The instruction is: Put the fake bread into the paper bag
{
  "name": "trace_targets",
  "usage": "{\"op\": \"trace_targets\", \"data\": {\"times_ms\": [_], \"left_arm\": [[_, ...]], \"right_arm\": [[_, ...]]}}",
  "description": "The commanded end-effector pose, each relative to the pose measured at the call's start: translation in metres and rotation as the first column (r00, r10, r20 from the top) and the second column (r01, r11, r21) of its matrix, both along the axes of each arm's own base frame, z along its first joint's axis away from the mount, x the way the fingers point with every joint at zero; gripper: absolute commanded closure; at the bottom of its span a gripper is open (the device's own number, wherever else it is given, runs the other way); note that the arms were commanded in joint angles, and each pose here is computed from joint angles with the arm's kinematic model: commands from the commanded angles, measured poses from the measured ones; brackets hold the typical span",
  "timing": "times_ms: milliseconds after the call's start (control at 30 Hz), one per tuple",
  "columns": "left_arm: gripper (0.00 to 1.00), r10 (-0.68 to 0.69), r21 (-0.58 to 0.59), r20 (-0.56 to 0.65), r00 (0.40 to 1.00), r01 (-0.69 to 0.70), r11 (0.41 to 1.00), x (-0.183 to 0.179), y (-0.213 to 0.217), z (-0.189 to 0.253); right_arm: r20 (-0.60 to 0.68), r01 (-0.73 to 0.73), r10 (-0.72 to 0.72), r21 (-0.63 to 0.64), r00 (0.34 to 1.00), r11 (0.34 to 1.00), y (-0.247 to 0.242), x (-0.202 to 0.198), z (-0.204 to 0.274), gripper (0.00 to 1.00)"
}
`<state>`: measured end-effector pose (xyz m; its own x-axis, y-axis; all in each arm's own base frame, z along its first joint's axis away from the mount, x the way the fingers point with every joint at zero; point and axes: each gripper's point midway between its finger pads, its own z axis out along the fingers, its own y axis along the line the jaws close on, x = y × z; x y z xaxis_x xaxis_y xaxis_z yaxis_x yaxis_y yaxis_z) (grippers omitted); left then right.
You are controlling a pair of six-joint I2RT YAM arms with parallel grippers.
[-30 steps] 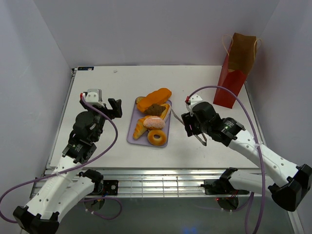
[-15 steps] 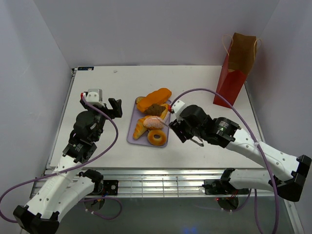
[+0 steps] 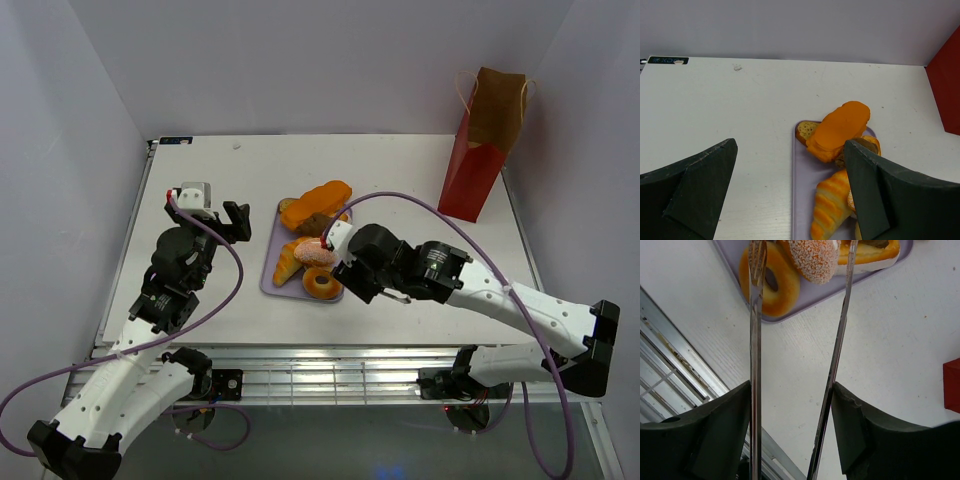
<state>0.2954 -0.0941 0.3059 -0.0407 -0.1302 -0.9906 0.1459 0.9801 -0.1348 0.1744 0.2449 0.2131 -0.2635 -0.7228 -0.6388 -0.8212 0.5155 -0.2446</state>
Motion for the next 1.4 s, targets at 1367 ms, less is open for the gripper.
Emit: {"op": "trace_targets", "data": {"times_ms": [1367], "left_arm": [[0.02,-0.040,0.007,0.024,0.999,0.040,0.999,-0.005,-0.006,0.007]], "right_arm": [[0.080,0.013,-0.002,-0.137,0.997,0.990,0.041,0.036,-0.027,0.34]]}}
